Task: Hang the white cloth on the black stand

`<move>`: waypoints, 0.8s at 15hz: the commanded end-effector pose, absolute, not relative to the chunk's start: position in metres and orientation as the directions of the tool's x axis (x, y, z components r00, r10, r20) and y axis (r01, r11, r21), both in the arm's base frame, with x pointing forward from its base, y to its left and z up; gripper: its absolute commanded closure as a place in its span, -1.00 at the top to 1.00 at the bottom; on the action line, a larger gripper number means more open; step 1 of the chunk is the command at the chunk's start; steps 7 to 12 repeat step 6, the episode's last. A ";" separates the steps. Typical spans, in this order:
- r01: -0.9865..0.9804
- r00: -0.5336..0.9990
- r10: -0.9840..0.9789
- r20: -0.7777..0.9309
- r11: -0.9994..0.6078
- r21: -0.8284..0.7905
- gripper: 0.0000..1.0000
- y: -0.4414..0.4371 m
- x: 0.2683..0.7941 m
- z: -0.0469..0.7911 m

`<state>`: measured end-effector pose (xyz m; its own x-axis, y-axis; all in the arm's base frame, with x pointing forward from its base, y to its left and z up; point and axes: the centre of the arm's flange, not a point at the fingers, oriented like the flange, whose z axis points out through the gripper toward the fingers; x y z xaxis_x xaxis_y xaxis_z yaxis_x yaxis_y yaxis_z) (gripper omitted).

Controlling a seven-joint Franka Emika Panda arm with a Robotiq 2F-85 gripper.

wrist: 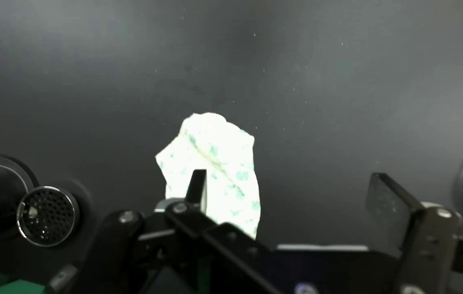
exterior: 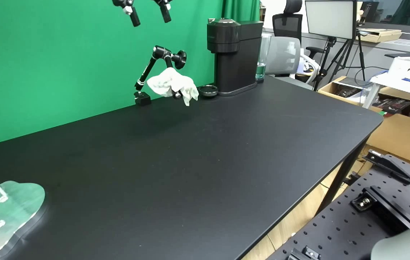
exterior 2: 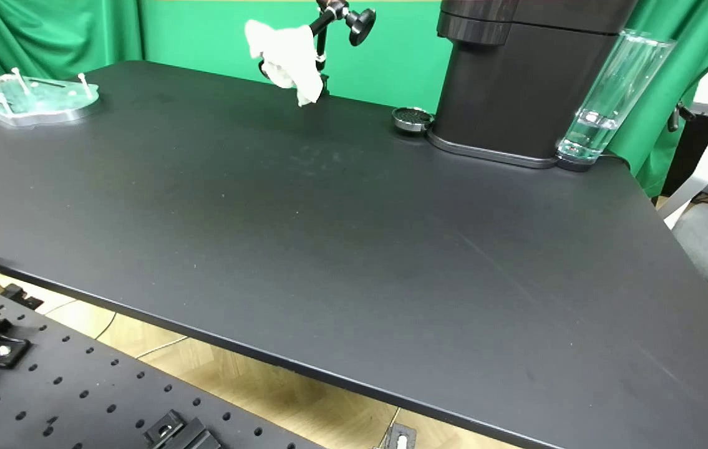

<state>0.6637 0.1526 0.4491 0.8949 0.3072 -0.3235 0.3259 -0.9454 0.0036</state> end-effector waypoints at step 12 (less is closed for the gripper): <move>0.331 0.882 0.314 -0.352 -0.944 -0.014 1.00 0.131 0.664 0.456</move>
